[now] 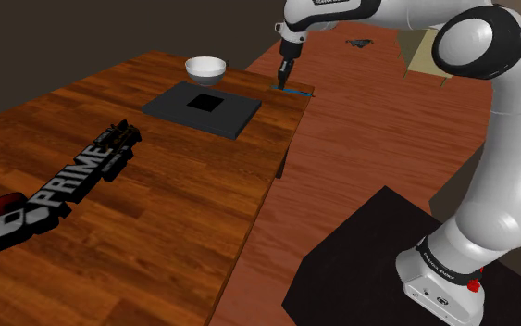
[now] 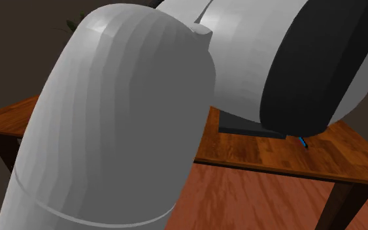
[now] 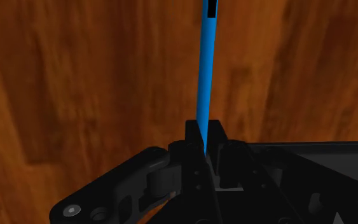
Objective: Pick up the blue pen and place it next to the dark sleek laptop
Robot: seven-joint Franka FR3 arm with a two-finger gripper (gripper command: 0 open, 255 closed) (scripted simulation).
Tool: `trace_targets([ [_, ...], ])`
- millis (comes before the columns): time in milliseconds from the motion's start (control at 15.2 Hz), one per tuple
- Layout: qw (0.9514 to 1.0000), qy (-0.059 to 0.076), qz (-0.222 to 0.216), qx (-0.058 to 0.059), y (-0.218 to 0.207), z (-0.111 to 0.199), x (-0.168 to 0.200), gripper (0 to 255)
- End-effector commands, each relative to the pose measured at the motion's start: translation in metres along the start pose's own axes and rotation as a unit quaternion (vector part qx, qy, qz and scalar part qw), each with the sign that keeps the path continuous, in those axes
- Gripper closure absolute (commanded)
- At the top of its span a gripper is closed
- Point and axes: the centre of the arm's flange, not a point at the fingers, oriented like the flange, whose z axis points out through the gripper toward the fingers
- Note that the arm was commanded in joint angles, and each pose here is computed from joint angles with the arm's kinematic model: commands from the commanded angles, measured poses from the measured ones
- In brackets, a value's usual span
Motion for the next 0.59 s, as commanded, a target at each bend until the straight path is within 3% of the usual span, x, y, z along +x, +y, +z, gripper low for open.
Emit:
trace_targets([
  [0,1.0000,0.000,-0.001,0.000,0.030,0.003,-0.004,255],
  [132,1.0000,0.000,-0.001,0.000,0.061,0.001,-0.008,255],
  [528,1.0000,0.000,-0.001,0.000,0.062,0.033,-0.011,255],
])
